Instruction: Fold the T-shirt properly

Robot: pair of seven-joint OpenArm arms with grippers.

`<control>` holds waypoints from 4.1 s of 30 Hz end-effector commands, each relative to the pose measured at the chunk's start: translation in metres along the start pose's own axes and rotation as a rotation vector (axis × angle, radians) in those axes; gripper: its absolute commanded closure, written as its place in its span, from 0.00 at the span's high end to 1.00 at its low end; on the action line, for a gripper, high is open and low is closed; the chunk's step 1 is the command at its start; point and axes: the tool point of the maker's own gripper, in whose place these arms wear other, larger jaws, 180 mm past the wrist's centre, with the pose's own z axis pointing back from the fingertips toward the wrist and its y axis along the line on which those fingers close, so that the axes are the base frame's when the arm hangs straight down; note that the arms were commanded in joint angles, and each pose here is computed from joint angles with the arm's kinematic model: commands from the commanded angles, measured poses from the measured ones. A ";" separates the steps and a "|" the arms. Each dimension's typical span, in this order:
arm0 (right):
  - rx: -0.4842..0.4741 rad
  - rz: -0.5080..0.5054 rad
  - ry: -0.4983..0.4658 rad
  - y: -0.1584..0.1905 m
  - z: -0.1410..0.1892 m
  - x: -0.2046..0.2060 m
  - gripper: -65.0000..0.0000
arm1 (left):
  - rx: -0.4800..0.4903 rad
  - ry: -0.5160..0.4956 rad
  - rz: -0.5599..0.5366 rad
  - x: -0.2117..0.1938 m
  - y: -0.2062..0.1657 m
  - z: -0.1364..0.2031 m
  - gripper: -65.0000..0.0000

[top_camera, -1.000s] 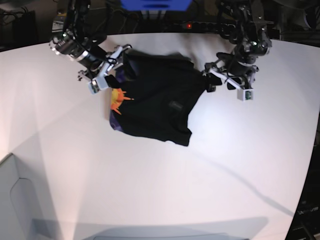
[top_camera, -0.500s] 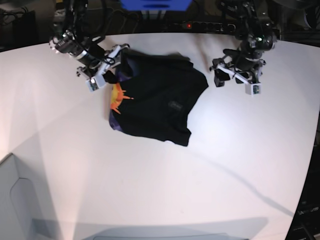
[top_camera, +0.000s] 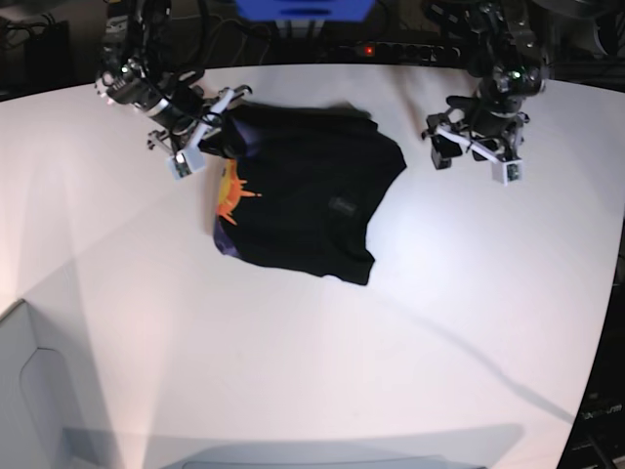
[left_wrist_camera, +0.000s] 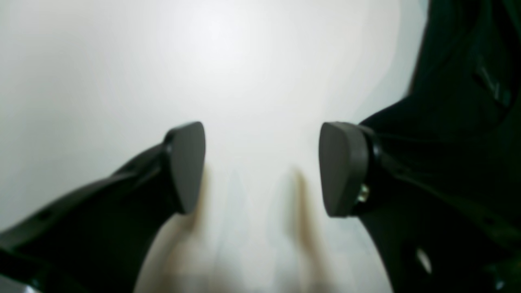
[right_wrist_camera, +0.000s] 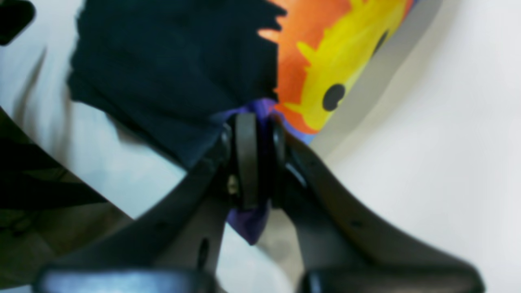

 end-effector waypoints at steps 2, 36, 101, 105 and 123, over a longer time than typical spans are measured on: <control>0.031 0.053 -0.064 0.009 0.007 0.019 0.00 | -0.008 -0.027 -0.011 0.007 -0.002 0.003 0.65; -0.125 -0.254 -0.166 -0.057 0.027 0.025 0.00 | -0.163 0.067 -0.075 -0.028 -0.062 -0.003 0.65; -0.257 0.058 0.097 -0.067 0.046 -0.002 0.03 | 0.204 -0.135 -0.030 0.051 0.081 0.037 0.65; -0.247 0.042 0.062 -0.064 0.050 0.004 0.00 | 0.204 -0.135 -0.030 0.051 0.081 0.037 0.65; -0.283 -0.250 -0.224 -0.116 0.086 0.026 0.00 | 0.195 -0.132 -0.025 0.049 0.077 0.035 0.65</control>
